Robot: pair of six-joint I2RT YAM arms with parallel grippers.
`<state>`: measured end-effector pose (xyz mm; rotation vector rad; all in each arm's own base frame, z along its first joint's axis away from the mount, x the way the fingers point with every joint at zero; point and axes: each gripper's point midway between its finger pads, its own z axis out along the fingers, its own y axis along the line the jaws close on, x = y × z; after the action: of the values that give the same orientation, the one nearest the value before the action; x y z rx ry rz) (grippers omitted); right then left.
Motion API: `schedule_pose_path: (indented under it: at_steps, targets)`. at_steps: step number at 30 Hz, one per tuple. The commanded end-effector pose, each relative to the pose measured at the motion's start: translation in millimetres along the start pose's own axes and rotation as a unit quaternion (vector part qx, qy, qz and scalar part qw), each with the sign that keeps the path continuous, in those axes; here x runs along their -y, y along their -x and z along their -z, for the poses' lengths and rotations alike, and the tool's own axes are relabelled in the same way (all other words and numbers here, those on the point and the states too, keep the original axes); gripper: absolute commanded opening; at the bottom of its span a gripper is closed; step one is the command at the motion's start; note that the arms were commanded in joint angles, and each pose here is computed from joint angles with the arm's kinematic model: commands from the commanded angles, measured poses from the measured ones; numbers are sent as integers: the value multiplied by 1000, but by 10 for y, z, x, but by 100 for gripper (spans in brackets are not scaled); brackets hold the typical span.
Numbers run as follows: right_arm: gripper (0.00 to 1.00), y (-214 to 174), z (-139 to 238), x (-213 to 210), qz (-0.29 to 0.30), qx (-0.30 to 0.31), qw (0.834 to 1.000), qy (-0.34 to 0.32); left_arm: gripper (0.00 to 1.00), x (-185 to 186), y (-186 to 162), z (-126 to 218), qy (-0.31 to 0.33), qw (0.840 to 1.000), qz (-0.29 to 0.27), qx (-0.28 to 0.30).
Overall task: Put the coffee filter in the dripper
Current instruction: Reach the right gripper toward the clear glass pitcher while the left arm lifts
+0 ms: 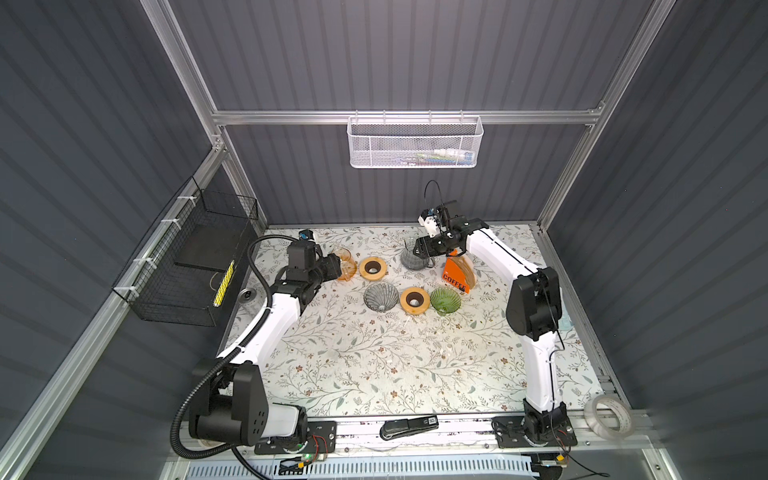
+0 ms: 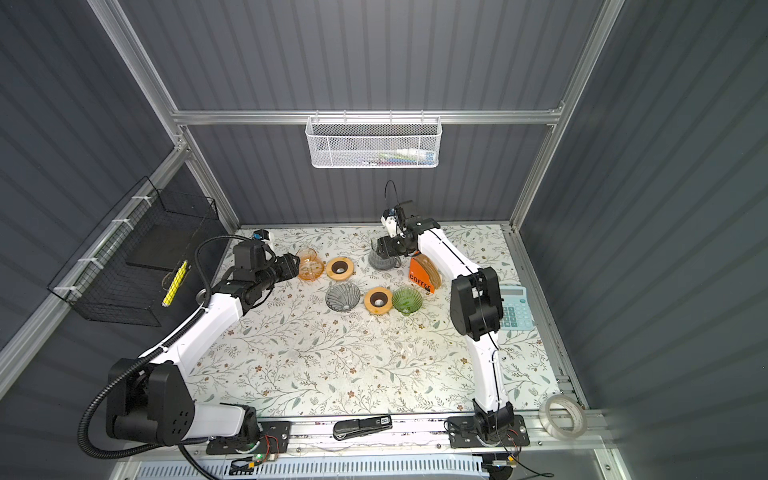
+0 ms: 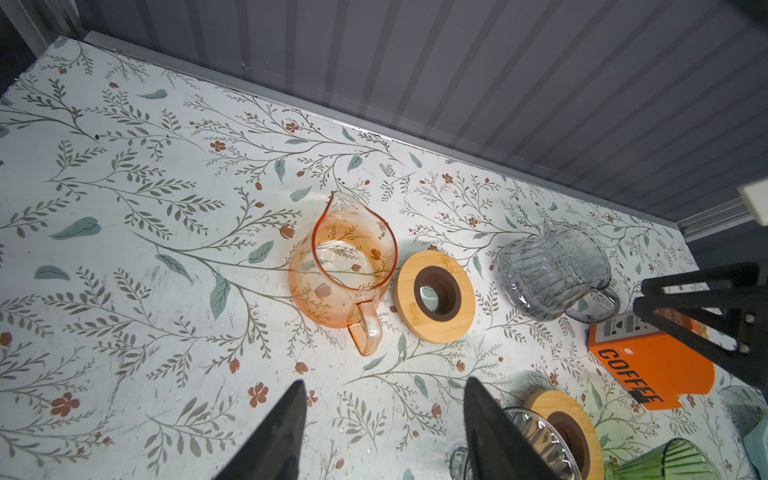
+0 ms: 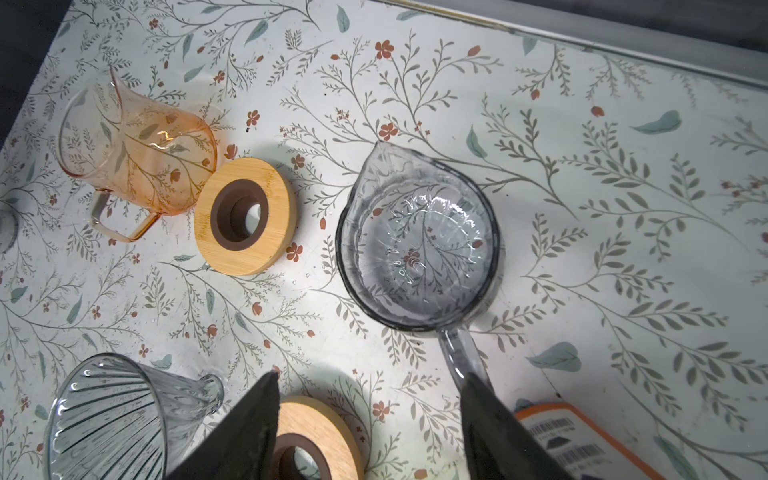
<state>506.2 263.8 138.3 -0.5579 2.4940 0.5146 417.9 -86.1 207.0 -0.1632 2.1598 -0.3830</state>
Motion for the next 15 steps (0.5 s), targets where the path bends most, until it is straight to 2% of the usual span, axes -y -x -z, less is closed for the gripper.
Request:
schedule_pose_path:
  at_steps: [1,15]
  targets:
    - [69,-43,-11,-1,4,-16,1000,-9,61,31,-7,-15,-4,1000,-3,-3]
    - [72,-80,-186,78,2,-25,999,-32,61,91,39,0,-17,1000,0,0]
